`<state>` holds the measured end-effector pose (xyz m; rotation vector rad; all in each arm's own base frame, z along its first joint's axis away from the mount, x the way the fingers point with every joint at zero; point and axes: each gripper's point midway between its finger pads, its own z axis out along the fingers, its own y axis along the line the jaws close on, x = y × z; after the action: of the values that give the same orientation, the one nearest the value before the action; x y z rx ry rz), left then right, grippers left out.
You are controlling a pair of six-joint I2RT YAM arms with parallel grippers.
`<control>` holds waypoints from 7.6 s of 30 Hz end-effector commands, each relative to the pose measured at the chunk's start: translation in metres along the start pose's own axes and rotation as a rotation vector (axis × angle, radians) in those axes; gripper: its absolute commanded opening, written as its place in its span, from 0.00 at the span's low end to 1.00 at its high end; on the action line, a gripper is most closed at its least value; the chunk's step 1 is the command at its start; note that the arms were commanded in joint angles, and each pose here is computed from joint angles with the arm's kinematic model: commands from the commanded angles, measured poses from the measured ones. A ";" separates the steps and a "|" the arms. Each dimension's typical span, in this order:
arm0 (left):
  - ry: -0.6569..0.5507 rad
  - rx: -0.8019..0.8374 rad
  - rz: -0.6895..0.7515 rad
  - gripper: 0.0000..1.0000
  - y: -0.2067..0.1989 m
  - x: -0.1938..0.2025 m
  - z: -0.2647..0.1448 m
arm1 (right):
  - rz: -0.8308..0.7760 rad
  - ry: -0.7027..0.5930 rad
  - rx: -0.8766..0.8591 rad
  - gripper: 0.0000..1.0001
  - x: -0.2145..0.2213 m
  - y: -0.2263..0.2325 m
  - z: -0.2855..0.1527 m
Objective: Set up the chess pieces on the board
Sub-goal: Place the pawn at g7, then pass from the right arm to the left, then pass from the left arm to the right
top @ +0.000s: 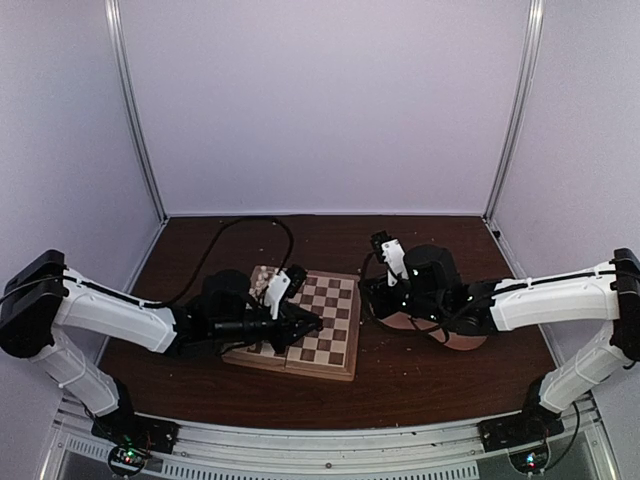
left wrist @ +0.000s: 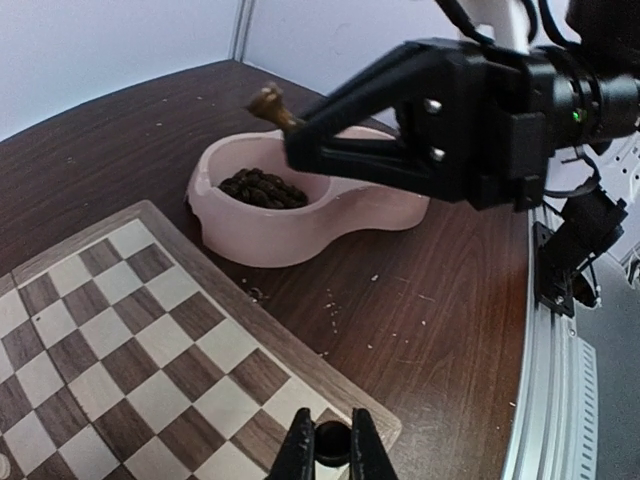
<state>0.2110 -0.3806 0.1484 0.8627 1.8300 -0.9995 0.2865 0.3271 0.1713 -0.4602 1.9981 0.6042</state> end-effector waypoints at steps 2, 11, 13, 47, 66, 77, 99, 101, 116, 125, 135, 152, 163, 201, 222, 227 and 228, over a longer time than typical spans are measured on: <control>0.036 -0.001 0.108 0.00 -0.013 0.003 0.022 | 0.019 -0.021 0.102 0.00 -0.004 -0.024 -0.010; 0.125 -0.087 0.113 0.00 0.000 0.025 0.033 | 0.037 -0.038 0.127 0.00 -0.005 -0.034 -0.016; 0.143 -0.096 0.124 0.00 -0.002 0.030 0.035 | 0.040 -0.041 0.131 0.00 -0.005 -0.035 -0.017; 0.381 -0.249 0.139 0.00 0.022 0.067 0.055 | 0.040 -0.037 0.124 0.00 -0.005 -0.037 -0.016; 0.335 -0.281 0.155 0.09 0.029 0.064 0.058 | 0.040 -0.033 0.104 0.00 -0.004 -0.033 -0.015; 0.365 -0.277 0.151 0.14 0.029 0.067 0.061 | 0.042 -0.034 0.100 0.00 -0.005 -0.032 -0.015; 0.249 -0.260 0.158 0.55 0.012 0.018 0.021 | 0.006 0.027 -0.117 0.00 0.000 0.009 -0.003; 0.218 -0.248 0.157 0.56 0.008 0.007 0.013 | -0.006 0.050 -0.211 0.00 0.002 0.027 0.000; 0.053 -0.015 -0.047 0.73 -0.005 -0.037 -0.030 | -0.133 0.111 -0.404 0.00 0.018 0.078 0.003; 0.066 0.043 -0.094 0.65 -0.011 -0.037 -0.026 | -0.205 0.147 -0.476 0.00 0.030 0.106 0.002; 0.080 0.066 -0.132 0.63 -0.007 -0.035 -0.022 | -0.249 0.161 -0.518 0.00 0.037 0.122 -0.001; 0.109 0.110 -0.164 0.46 -0.009 -0.029 -0.014 | -0.275 0.164 -0.531 0.00 0.040 0.129 -0.003; 0.098 0.122 -0.172 0.19 -0.009 -0.031 -0.016 | -0.280 0.161 -0.517 0.03 0.040 0.128 -0.003; -0.116 0.373 -0.358 0.10 -0.022 -0.064 -0.032 | -0.096 -0.085 -0.581 0.42 -0.002 0.128 -0.044; -0.103 0.412 -0.368 0.10 -0.026 -0.062 -0.029 | -0.082 -0.091 -0.548 0.28 -0.006 0.122 -0.043; -0.098 0.424 -0.374 0.10 -0.027 -0.061 -0.027 | -0.078 -0.090 -0.535 0.26 -0.007 0.121 -0.042; -0.097 0.425 -0.376 0.10 -0.027 -0.061 -0.027 | -0.077 -0.089 -0.531 0.25 -0.007 0.120 -0.041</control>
<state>0.2036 -0.3766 0.2090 0.6844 1.8228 -1.6468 0.1929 0.4038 0.2118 -0.8430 1.7282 1.0998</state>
